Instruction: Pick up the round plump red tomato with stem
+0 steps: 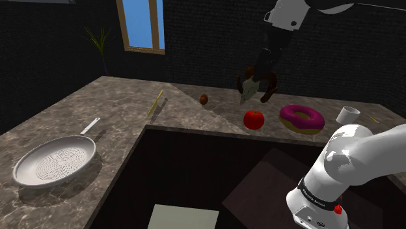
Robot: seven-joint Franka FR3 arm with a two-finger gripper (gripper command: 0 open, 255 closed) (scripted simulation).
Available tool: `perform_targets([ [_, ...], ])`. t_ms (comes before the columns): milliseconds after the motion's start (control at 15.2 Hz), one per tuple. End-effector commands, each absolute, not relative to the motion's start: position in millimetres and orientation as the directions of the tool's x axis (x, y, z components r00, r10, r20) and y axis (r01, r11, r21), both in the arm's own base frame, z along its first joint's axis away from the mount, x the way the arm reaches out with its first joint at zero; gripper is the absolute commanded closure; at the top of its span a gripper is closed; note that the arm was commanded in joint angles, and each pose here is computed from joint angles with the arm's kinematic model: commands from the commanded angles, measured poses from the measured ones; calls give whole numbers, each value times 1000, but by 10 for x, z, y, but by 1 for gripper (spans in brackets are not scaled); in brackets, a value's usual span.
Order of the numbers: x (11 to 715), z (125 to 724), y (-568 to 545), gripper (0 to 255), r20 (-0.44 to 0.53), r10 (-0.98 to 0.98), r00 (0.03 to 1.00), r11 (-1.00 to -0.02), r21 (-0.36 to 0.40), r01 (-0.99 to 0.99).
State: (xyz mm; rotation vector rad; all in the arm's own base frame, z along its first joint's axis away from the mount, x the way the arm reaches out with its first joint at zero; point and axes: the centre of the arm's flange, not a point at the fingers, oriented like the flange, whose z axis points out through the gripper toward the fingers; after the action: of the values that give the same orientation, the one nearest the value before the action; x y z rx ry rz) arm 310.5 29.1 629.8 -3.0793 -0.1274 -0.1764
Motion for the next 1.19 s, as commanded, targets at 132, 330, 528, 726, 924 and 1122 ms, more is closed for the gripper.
perform_targets([
  [132,3140,6111,122,0,98,144,985,-988,-36,148],
  [330,3207,5835,-132,0,70,239,968,-970,-18,241],
  [528,3292,5563,-385,0,39,332,943,-943,-3,332],
  [726,3394,5294,-636,0,8,421,907,-907,9,421],
  [924,3513,5028,-881,0,-25,505,863,-862,18,506],
  [1122,3649,4764,-1121,0,-58,584,809,-810,24,586],
])
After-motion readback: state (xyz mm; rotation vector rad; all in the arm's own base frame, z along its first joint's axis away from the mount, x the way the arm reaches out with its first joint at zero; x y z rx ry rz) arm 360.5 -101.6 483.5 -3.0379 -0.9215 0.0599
